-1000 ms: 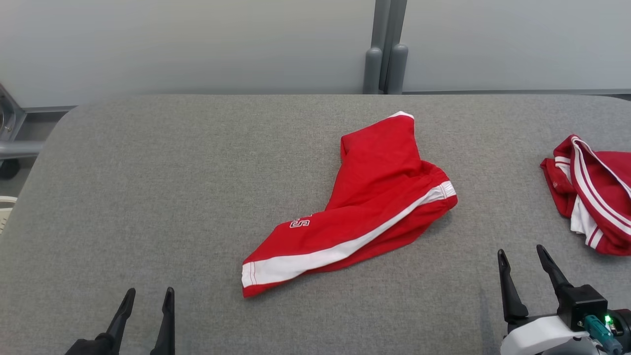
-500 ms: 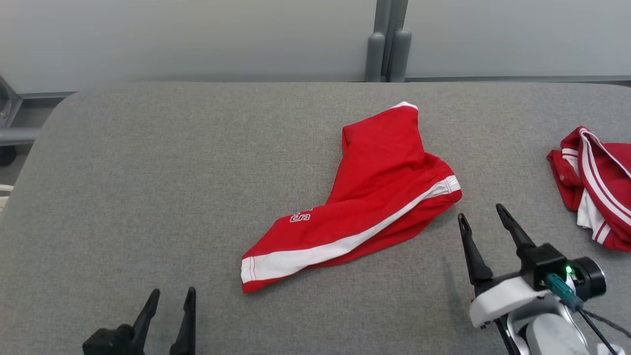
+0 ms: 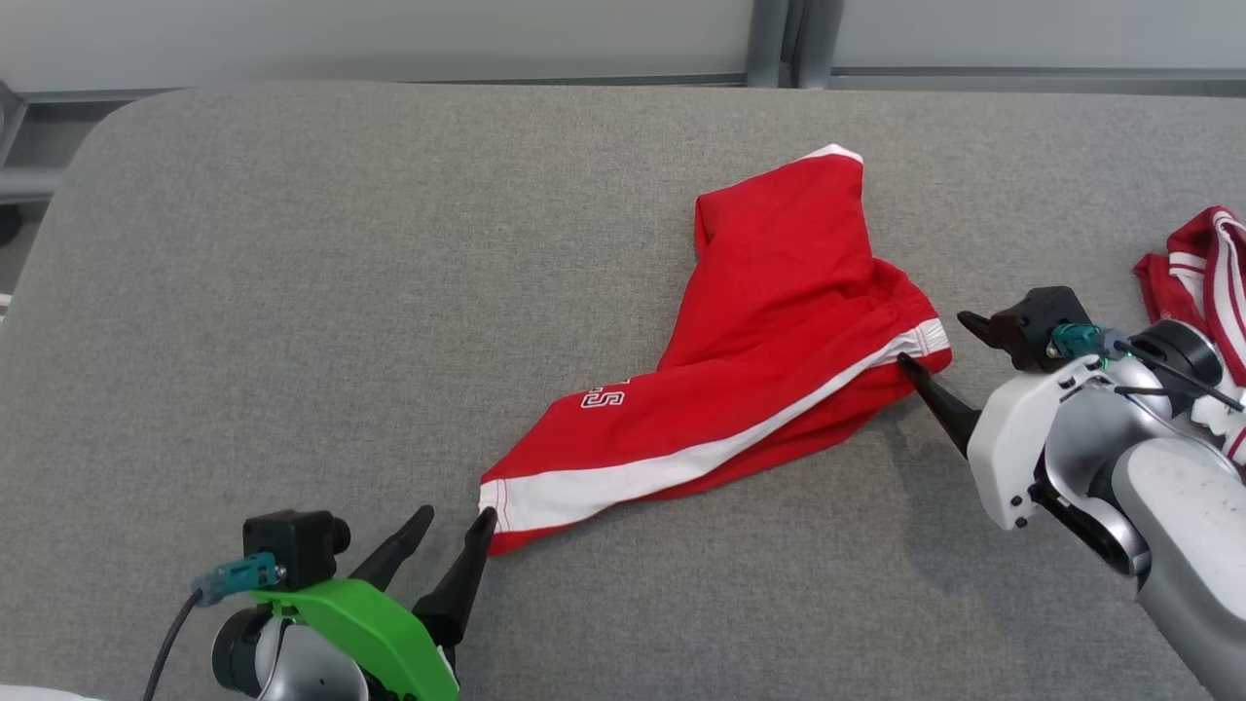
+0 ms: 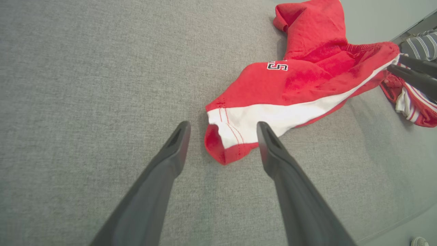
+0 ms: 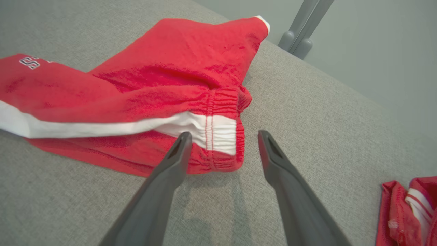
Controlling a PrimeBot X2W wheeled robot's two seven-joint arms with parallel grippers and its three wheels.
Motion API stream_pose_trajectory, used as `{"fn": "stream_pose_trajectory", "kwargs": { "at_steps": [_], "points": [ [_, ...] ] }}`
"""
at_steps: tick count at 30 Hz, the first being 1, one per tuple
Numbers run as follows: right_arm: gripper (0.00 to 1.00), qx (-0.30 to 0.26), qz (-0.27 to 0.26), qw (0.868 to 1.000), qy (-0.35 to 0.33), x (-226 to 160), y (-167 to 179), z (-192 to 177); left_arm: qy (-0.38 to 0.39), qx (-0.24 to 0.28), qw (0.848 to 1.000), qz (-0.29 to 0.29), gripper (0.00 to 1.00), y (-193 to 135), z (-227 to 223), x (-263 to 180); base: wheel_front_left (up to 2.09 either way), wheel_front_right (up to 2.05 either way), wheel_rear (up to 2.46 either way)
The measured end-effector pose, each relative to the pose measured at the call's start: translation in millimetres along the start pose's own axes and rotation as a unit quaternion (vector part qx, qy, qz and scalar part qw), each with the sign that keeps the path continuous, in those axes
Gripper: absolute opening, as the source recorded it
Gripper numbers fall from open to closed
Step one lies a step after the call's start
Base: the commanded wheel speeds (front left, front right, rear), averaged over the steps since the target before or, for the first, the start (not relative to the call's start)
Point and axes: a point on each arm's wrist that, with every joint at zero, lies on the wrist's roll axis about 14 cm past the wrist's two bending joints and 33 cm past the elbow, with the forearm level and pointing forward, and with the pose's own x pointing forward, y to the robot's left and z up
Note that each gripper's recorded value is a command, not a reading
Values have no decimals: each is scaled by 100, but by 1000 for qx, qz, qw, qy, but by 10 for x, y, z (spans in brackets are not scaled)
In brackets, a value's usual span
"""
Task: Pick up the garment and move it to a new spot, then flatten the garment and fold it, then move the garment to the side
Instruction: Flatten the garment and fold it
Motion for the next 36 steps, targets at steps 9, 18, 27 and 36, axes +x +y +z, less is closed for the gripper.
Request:
{"fn": "stream_pose_trajectory", "kwargs": {
  "at_steps": [9, 18, 27, 36],
  "points": [
    [100, -19, 56, 996, 62, 188, 48, -89, 50, -2, 999, -15, 100, -131, -16, 155, 0, 0, 0],
    [100, -16, 74, 995, 67, 254, 116, -167, 89, -15, 996, 6, 100, -21, -240, 240, 0, 0, 0],
    [100, -10, 77, 994, 72, 265, 110, -216, 97, -10, 995, -15, 0, -108, -309, 323, 0, 0, 0],
    [0, 47, 94, 994, 39, 258, 213, -44, 70, -7, 997, -37, 0, -208, -153, 327, 0, 0, 0]
  ]
}}
